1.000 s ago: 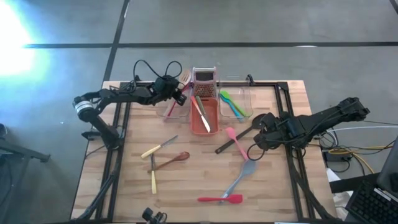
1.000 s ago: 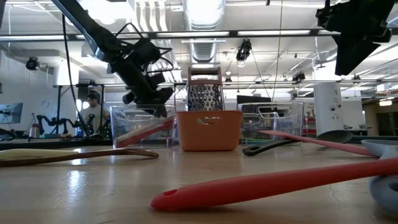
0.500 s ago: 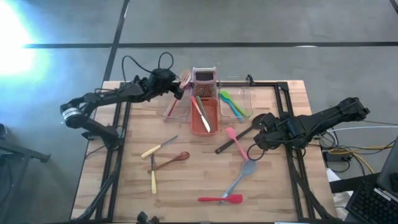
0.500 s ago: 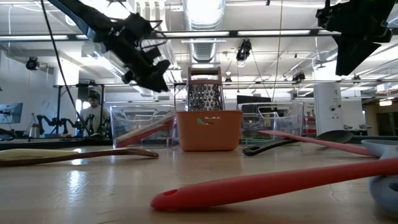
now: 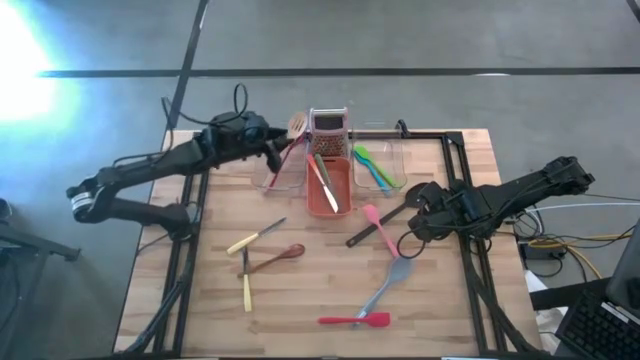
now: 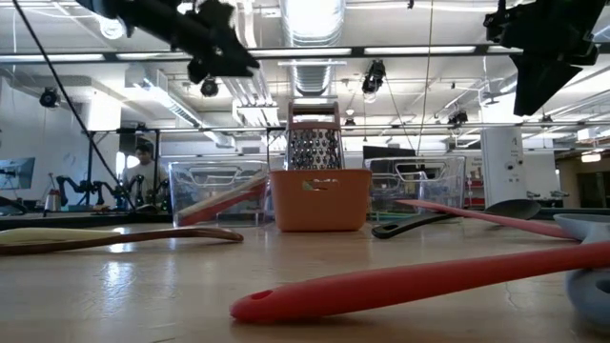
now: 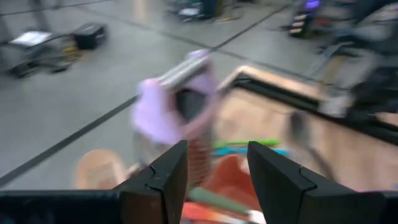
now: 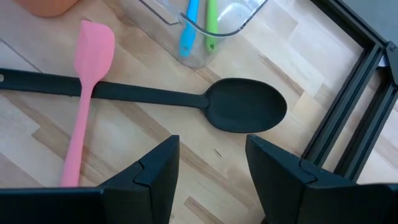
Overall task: Pick & Place Kitchen Items
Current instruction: Put the pink spatula into the right transparent bin
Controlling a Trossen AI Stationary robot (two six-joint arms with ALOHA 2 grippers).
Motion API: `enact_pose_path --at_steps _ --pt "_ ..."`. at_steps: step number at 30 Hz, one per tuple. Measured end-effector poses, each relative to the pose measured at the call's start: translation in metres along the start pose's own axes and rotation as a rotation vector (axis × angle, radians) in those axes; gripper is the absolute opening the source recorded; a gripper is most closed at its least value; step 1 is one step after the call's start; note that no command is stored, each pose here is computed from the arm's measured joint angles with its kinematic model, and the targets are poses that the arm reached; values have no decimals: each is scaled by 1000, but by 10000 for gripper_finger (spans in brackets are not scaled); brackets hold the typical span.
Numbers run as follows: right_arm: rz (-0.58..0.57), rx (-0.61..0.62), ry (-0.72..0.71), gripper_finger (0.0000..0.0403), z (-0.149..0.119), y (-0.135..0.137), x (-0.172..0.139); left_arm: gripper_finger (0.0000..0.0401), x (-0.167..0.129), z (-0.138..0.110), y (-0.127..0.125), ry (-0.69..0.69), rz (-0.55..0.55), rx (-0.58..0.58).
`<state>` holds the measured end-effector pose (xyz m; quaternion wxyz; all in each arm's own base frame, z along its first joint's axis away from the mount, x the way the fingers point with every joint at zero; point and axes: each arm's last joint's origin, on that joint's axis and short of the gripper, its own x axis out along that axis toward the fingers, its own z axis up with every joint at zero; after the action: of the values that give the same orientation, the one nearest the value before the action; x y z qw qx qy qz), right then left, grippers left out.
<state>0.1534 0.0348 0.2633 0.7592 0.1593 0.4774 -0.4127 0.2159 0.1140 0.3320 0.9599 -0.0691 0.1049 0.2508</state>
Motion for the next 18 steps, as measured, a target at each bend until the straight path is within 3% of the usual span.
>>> enact_pose_path --at_steps 10,13,18 --pt "20 -2 -12 178 1 2 0 168 -46 4 -49 2 -326 -6" --pt "78 4 -38 178 4 9 0 168 -57 -1 -65 37 -409 -3" --pt "207 14 -105 178 11 22 -3 167 -63 -18 -90 110 -456 5"
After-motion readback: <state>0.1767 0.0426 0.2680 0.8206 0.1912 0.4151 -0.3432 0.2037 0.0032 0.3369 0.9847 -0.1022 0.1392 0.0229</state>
